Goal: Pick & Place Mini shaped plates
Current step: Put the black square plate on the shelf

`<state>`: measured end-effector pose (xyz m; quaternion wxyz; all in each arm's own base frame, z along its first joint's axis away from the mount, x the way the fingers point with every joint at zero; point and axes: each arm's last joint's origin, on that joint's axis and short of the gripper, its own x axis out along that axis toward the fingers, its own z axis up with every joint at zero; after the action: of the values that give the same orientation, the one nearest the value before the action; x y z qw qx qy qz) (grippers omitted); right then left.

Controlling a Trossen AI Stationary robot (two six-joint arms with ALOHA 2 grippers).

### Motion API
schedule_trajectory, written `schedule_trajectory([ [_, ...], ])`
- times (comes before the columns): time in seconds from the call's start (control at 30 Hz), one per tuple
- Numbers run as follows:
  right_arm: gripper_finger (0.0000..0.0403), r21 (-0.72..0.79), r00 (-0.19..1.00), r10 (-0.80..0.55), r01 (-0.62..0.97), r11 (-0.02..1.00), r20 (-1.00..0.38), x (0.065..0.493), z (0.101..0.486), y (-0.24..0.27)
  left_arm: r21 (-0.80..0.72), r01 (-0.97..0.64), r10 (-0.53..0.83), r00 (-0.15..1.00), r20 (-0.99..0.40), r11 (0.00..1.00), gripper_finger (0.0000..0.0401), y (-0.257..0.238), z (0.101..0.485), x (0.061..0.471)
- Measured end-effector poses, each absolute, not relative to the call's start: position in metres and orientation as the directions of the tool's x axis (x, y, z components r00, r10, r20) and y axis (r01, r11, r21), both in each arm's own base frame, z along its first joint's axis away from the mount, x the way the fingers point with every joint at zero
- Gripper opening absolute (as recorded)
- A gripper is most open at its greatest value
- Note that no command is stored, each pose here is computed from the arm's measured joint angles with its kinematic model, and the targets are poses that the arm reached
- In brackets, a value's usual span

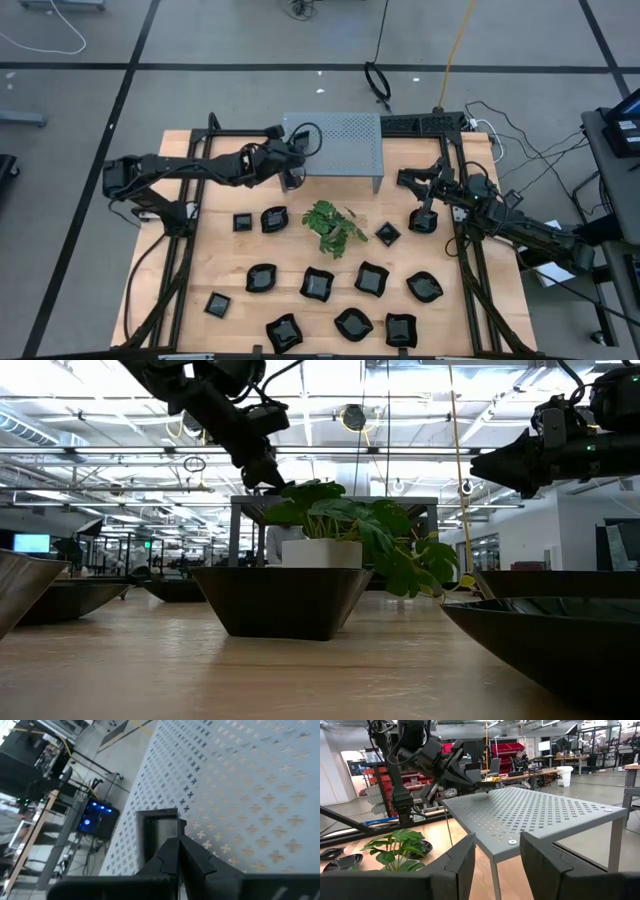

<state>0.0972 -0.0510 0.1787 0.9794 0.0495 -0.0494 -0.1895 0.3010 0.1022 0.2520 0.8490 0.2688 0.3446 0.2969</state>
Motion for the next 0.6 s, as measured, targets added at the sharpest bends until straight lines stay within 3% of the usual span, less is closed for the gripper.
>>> schedule_trajectory([
  [0.33,0.0141,0.116,0.923,-0.376,0.366,0.923,0.078,0.0972,0.1787,-0.0510,0.663,-0.364,0.725,0.552,-0.411,0.654,0.0021,0.1024,0.2524,0.3003],
  [0.6,0.0141,0.116,0.924,-0.375,0.365,0.924,0.078,0.0972,0.1787,-0.0509,0.627,-0.330,0.664,0.616,-0.423,0.705,0.0022,0.1006,0.2529,0.3026],
])
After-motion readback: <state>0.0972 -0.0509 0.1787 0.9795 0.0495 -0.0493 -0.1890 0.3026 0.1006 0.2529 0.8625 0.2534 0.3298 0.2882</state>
